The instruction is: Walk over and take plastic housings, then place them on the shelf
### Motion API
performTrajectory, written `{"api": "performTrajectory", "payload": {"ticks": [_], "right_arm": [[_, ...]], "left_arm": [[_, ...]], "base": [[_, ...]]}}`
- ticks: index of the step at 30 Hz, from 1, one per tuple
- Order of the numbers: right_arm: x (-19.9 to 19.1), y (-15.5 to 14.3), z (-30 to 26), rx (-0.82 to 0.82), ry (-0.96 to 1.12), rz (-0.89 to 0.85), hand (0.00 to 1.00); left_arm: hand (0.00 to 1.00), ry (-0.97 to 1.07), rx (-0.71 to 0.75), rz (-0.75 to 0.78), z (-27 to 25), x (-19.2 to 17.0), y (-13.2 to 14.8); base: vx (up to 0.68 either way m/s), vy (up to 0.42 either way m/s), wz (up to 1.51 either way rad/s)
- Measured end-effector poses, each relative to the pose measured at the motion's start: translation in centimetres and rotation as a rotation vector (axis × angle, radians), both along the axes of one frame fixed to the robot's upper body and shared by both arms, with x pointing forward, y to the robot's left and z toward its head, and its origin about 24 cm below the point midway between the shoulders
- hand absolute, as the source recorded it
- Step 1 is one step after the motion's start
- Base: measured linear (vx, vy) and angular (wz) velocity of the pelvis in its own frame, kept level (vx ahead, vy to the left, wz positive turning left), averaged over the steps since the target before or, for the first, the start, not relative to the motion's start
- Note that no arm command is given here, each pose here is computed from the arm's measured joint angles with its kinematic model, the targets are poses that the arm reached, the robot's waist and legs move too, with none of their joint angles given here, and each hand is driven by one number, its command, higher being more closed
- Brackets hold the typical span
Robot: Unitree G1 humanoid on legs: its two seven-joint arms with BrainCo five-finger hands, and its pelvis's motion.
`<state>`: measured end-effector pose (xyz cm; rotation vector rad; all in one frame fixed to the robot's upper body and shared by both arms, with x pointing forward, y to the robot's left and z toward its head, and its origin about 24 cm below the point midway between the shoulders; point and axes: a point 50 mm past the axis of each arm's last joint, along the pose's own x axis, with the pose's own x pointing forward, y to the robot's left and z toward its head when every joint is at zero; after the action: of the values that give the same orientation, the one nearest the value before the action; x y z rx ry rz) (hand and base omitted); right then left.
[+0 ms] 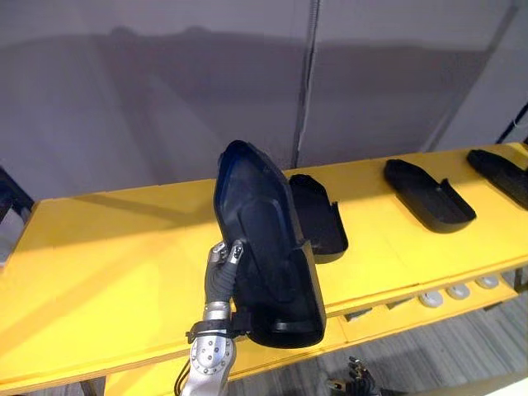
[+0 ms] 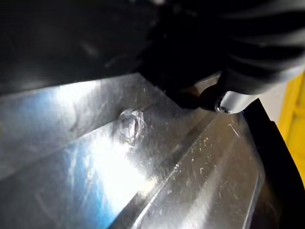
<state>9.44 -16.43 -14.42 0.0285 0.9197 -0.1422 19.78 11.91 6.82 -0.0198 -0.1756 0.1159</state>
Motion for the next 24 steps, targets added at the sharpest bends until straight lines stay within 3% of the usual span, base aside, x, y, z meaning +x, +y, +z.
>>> {"api": "performTrajectory", "payload": {"ticks": [6, 10, 15, 24], "right_arm": [[0.7, -0.3, 0.1, -0.020, -0.009, 0.003, 0.00], [0.5, -1.5, -0.1, -0.061, 0.012, 0.011, 0.00], [0.9, 0.2, -0.7, -0.019, 0.047, 0.034, 0.00], [1.9, 0.2, 0.3, -0.033, -0.024, 0.032, 0.00]], "left_arm": [[1.00, -0.010, 0.009, 0.083, 0.3, -0.1, 1.8], [1.00, -0.004, -0.017, 0.060, 0.1, -0.1, 1.2], [1.00, 0.087, 0.000, 0.067, -2.1, 0.5, 1.4], [1.00, 0.039, -0.031, 0.027, -1.0, 1.1, 0.0]], "base": [[-0.03, 0.109, 0.28], [0.00, 0.461, 0.16], [0.01, 0.425, 0.29], [-0.09, 0.112, -0.12]]}}
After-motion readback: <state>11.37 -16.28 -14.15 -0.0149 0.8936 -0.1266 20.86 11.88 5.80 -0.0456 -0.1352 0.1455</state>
